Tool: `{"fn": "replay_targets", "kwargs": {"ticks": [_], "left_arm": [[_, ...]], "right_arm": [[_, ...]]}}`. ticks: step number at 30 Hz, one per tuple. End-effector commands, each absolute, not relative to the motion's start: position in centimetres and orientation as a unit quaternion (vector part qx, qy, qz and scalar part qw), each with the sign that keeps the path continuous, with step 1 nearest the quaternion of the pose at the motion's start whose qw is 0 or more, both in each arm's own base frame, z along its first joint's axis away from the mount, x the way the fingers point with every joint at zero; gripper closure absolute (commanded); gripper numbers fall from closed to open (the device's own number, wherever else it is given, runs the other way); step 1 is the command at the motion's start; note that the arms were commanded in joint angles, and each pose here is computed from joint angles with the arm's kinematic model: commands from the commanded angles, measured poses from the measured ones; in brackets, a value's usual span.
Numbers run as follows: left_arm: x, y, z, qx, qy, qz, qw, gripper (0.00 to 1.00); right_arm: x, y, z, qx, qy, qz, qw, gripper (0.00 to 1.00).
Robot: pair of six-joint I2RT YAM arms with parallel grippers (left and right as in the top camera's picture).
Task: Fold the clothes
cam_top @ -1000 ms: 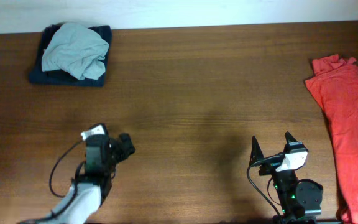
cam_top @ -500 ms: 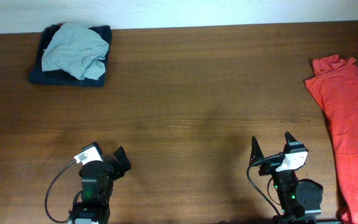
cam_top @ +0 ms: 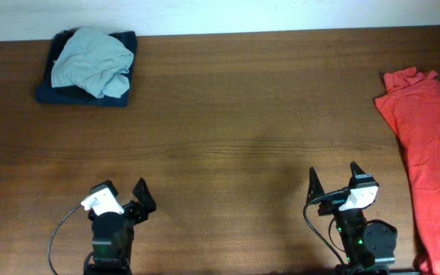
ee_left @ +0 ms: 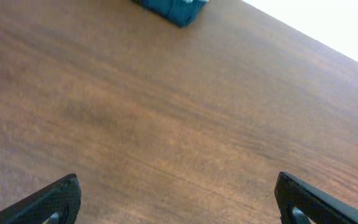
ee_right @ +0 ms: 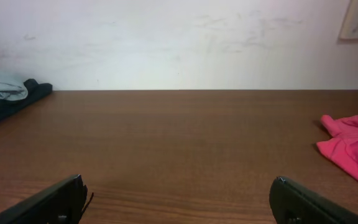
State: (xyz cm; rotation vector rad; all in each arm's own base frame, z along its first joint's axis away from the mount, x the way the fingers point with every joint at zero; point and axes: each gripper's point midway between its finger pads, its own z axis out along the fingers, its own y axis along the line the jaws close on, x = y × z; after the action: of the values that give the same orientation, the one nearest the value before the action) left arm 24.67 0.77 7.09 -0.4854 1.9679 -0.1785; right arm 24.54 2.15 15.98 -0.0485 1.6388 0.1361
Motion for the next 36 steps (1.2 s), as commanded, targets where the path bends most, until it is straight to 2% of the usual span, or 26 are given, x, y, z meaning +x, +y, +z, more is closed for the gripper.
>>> {"fn": "replay_targets", "kwargs": {"ticks": [1,11,19,36], "left_arm": [[24.9,1.0,8.8,-0.162,0.810,-0.050,0.561,0.01],[24.9,-1.9,12.7,0.019,0.777,-0.030,0.629,0.01],[24.4,-3.0,15.7,0.066,0.731,-0.017,0.679,0.01],[24.4,-3.2,15.6,0.076,0.731,-0.017,0.678,0.01]], "right_arm": [[24.5,2.2,15.7,-0.019,0.732,0.062,0.678,0.01],[24.5,2.2,15.7,-0.020,0.732,0.062,0.678,0.02],[24.5,2.2,15.7,-0.020,0.732,0.062,0.678,0.01],[24.5,2.2,15.7,-0.020,0.732,0.062,0.678,0.01]]}}
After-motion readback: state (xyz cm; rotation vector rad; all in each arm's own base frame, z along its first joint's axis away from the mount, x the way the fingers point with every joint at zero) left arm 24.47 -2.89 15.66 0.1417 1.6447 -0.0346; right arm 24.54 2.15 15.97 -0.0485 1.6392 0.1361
